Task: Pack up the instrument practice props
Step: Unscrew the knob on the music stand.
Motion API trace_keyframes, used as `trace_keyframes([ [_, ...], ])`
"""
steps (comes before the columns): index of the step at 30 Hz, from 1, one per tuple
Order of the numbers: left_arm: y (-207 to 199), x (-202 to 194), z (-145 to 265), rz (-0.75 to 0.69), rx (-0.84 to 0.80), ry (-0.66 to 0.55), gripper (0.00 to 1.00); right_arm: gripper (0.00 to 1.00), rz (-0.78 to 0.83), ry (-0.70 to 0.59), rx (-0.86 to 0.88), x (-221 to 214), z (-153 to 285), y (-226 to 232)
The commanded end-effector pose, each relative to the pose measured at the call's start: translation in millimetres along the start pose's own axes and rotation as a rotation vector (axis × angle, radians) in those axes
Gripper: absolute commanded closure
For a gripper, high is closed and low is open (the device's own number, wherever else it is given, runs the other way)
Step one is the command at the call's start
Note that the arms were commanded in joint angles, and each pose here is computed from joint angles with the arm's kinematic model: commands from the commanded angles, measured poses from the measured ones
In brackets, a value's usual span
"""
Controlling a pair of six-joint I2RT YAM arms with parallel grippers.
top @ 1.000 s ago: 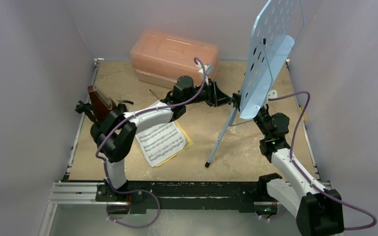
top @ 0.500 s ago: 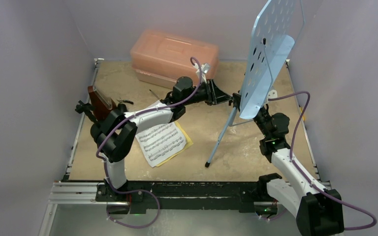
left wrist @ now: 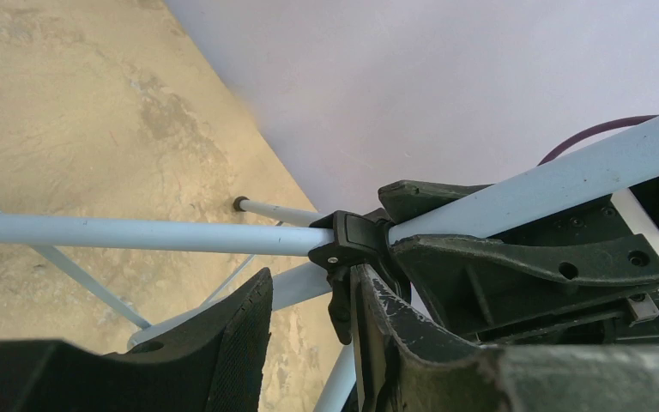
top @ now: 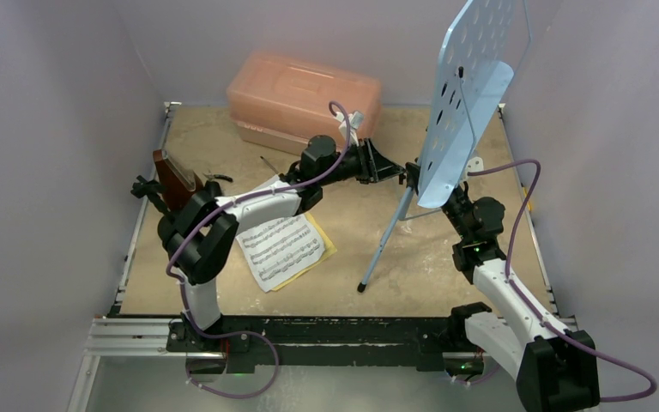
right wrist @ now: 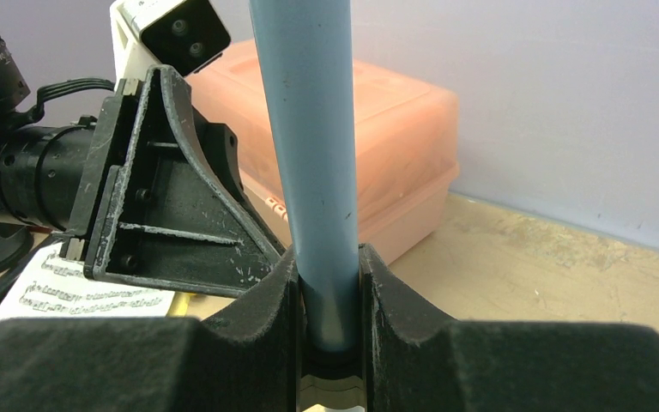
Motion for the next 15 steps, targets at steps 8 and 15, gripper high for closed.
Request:
trace_keyframes([
  [8, 55, 17, 8, -0.161, 0.314, -0.076, 0.63, 0.94, -0.118, -0.047, 0.062, 22, -4, 16],
  [15, 42, 13, 13, -0.282, 0.315, -0.07, 0.61, 0.94, -0.118, -0.044, 0.063, 21, -5, 16],
])
Point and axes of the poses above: each gripper's point midway between its finger pads, its own z axis back along the fingers, its own y axis along the line the jaws close on, x = y × z, the point moved 1 cm from there along z, back along the fingers, and after that the axes turned 8 degrees about z, right-handed, at the moved point
